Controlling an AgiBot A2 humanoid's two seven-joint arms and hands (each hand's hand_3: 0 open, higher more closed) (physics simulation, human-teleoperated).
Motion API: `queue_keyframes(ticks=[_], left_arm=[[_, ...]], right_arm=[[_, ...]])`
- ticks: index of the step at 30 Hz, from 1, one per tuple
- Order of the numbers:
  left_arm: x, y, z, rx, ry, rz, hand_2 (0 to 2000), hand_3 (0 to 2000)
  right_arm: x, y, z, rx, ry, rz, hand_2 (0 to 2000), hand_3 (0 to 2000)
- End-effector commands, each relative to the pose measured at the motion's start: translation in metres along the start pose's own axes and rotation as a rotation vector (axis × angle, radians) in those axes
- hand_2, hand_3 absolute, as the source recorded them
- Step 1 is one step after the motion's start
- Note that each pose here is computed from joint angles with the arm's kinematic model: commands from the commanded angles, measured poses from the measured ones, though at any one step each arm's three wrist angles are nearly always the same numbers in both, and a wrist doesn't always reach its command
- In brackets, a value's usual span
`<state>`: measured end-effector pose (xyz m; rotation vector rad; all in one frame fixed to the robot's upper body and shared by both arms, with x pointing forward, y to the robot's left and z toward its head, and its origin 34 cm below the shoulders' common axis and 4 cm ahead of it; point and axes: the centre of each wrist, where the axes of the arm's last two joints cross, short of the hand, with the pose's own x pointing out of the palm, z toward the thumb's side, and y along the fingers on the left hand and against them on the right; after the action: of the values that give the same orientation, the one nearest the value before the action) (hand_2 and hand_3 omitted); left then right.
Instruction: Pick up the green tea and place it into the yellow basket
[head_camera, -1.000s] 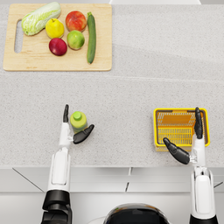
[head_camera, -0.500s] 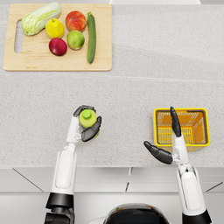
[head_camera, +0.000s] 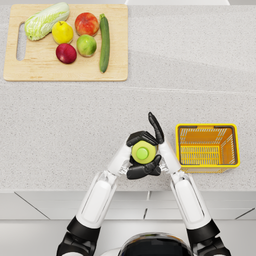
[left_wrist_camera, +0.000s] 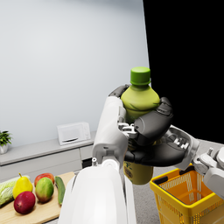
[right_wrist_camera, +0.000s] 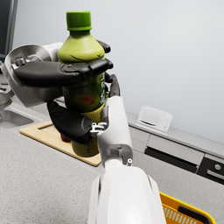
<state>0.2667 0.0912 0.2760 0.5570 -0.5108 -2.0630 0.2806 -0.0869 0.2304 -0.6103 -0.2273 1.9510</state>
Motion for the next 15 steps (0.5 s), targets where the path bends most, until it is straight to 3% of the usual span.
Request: queue_keyframes(ticks=[1,2,3,4,5,6,7,8,12,15], left_arm=[[0.019,0.004,0.000,0.008,-0.008,-0.071,2000,2000],[0.018,0.003,0.000,0.008,0.000,-0.067,2000,2000],[0.018,0.002,-0.001,0.008,0.005,-0.050,2000,2000],[0.015,0.001,-0.001,0.010,0.012,-0.045,2000,2000],[0.013,0.001,-0.002,0.009,0.019,-0.046,2000,2000],[0.011,-0.001,-0.002,0.005,0.026,-0.046,2000,2000],[0.009,-0.002,-0.001,0.010,0.032,-0.053,639,1673],[0.003,-0.007,0.004,0.021,0.044,-0.029,0,1347],[-0.032,-0.025,0.017,0.041,0.093,0.126,0,40],[-0.088,-0.059,0.023,0.025,0.150,0.386,0,0]], right_arm=[[0.002,-0.014,0.010,-0.068,0.389,0.372,0,0],[0.006,-0.016,0.012,-0.056,0.115,0.105,0,0],[0.005,-0.014,0.014,-0.064,0.143,0.137,1361,327],[0.006,-0.013,0.013,-0.063,0.154,0.258,2000,653],[0.005,-0.012,0.015,-0.062,0.166,0.348,2000,980],[0.004,-0.011,0.014,-0.064,0.174,0.352,2000,1307],[0.002,-0.010,0.014,-0.065,0.182,0.332,2000,1633],[-0.003,-0.010,0.015,-0.066,0.193,0.333,2000,1960],[-0.021,-0.014,0.023,-0.096,0.191,0.156,2000,2000],[-0.059,-0.020,0.038,-0.152,0.178,-0.104,2000,2000]])
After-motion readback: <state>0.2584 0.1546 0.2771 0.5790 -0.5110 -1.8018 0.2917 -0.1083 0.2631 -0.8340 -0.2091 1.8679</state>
